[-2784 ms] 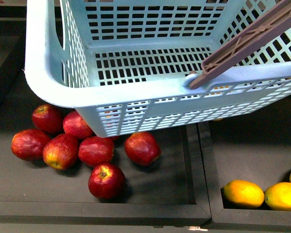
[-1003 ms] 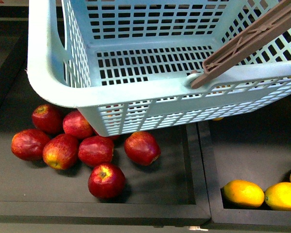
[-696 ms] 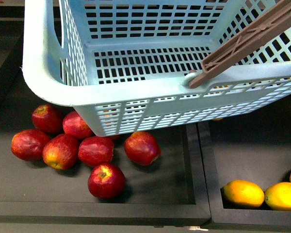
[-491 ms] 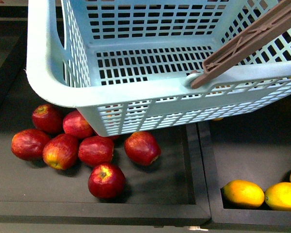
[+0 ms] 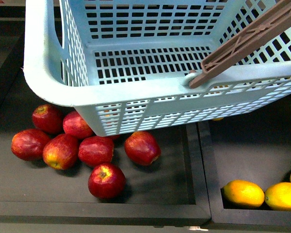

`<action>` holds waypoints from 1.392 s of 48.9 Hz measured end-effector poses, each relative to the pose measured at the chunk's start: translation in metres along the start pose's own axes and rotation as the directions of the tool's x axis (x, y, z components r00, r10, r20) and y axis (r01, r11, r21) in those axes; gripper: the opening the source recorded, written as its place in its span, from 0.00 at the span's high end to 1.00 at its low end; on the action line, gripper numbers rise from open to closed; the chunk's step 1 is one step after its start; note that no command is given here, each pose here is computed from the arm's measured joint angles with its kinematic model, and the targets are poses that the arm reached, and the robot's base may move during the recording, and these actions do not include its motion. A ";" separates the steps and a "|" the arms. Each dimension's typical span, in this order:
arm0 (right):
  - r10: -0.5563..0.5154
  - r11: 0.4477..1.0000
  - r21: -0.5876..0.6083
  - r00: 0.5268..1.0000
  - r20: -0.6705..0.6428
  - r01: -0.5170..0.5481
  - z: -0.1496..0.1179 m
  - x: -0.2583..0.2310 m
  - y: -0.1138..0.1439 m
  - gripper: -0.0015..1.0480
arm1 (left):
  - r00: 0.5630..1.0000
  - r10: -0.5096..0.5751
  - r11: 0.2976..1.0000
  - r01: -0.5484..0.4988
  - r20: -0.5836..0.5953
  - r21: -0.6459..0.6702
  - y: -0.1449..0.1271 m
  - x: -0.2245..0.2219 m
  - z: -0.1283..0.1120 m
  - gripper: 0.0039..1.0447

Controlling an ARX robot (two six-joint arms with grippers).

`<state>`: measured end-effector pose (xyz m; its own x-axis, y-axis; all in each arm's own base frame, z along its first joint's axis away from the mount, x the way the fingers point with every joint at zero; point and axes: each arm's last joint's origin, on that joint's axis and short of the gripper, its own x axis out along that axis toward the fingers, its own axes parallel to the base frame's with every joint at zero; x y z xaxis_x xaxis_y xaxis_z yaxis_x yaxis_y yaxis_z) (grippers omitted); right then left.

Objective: Pick lemon and mango into basket

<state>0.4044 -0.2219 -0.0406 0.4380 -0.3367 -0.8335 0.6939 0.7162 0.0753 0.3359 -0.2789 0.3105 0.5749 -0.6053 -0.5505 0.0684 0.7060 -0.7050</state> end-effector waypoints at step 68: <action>0.050 0.994 0.098 0.999 -0.014 -0.048 -0.011 -0.023 -0.019 0.33 | 1.000 0.000 1.000 0.000 -0.001 0.000 0.000 0.000 0.000 0.95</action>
<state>0.3749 -0.2209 -0.0284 0.4641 -0.2923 -0.8362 0.7244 0.6685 0.1683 0.3358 -0.2791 0.3105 0.5744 -0.6058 -0.5504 0.0688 0.7058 -0.7051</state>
